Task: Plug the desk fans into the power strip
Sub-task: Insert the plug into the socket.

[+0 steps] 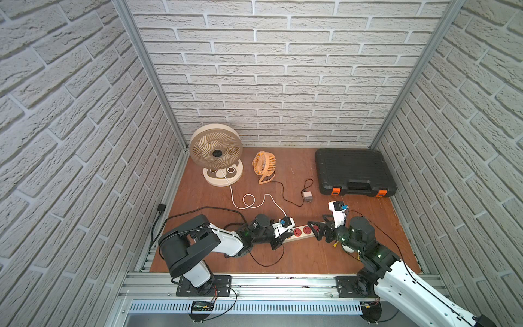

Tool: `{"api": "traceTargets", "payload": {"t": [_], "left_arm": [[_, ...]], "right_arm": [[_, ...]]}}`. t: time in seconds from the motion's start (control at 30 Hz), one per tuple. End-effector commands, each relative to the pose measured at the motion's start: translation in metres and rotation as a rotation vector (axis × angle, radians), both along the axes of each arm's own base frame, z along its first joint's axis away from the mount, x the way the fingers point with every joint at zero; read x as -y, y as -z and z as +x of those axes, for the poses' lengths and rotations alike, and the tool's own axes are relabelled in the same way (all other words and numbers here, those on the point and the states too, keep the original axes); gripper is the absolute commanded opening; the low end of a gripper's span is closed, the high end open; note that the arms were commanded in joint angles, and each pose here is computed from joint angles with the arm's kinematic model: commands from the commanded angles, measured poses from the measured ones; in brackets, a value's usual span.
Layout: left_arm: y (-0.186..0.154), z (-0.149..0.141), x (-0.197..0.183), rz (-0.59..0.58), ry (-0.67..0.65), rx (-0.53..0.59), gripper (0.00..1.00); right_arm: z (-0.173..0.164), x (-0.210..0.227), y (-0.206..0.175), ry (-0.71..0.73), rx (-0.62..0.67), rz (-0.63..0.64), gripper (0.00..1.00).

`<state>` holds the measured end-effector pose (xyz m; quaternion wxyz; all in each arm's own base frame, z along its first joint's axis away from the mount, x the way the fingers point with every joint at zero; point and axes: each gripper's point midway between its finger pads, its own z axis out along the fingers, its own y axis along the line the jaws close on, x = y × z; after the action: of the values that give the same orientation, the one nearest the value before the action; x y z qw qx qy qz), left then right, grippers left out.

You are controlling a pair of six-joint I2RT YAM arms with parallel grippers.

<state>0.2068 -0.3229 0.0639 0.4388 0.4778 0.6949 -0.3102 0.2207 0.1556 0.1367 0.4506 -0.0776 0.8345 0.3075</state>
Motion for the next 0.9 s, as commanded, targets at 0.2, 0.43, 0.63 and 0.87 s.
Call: {"api": "traceTargets", "payload": {"t": [0.2,0.43,0.63,0.87], "left_arm": [[0.058,-0.015,-0.028,0.197,-0.049,-0.098,0.0],[0.067,-0.016,-0.032,0.187,-0.087,-0.088,0.0],[0.074,-0.014,-0.036,0.184,-0.113,-0.088,0.0],[0.075,-0.015,-0.041,0.192,-0.126,-0.085,0.0]], "right_arm": [[0.0,-0.004,-0.005,-0.022,0.032,0.018,0.97],[-0.001,-0.006,-0.006,-0.036,0.033,0.023,0.97],[-0.001,-0.006,-0.005,-0.039,0.031,0.023,0.97],[-0.002,-0.007,-0.005,-0.044,0.03,0.025,0.97]]}}
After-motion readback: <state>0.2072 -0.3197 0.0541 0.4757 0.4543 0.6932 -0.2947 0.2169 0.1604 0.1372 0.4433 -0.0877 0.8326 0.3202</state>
